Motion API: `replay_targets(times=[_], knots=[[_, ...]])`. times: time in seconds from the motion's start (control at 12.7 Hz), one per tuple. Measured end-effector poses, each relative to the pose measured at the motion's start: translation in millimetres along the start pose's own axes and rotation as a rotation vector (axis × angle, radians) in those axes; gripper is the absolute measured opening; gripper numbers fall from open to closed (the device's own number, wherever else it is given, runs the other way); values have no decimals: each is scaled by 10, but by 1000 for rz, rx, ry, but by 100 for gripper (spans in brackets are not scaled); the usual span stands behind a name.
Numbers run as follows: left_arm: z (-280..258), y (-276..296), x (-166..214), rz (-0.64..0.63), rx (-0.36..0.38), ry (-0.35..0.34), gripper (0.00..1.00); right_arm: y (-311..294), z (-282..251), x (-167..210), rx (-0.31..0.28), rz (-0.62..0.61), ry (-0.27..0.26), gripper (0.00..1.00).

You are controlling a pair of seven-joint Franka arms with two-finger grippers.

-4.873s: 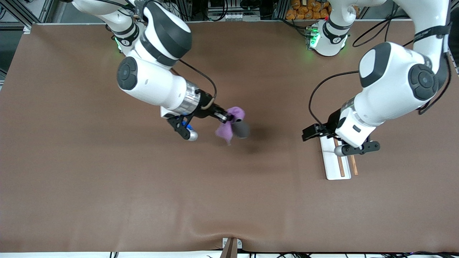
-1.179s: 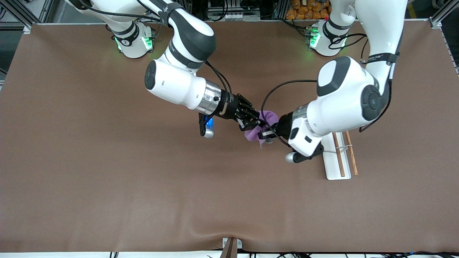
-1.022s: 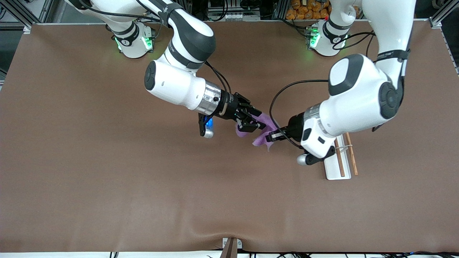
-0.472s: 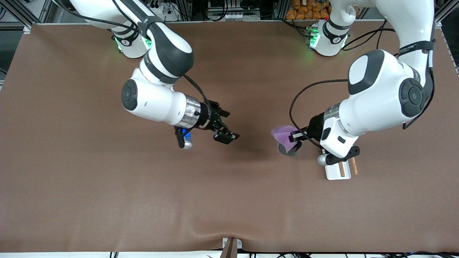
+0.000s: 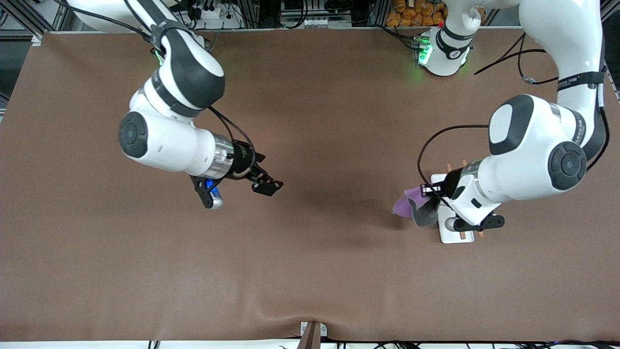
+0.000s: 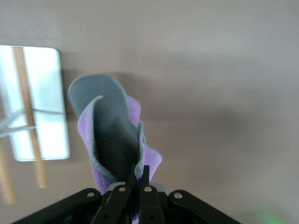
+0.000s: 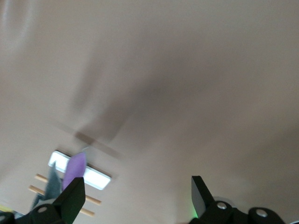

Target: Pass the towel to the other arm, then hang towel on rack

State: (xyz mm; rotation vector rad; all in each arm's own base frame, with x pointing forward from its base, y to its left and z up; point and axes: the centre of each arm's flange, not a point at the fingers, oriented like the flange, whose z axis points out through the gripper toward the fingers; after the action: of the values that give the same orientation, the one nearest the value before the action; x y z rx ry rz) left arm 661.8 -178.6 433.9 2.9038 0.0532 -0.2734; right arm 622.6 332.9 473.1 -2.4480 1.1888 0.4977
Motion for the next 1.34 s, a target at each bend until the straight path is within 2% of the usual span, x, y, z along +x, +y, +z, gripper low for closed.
replay_targets(times=[0.31, 0.47, 0.63, 0.79, 1.02, 1.34], knots=[[75, -614, 114, 103, 28, -44, 3, 285, -491, 445, -64, -149, 25, 100], [151, -903, 129, 145, 102, -76, 3, 467, -752, 696, -111, -260, 65, 100], [224, -1215, 142, 170, 130, -105, 3, 625, -957, 907, -147, -356, 86, 100], [203, -1633, 162, 181, 116, -120, 3, 768, -1139, 1107, -173, -446, 101, 100], [264, -2166, 202, 168, 88, -139, 3, 930, -1325, 1282, -278, -602, 177, 100], [445, -2254, 244, 160, 77, -166, 3, 1111, -1580, 1425, -338, -737, 196, 100]])
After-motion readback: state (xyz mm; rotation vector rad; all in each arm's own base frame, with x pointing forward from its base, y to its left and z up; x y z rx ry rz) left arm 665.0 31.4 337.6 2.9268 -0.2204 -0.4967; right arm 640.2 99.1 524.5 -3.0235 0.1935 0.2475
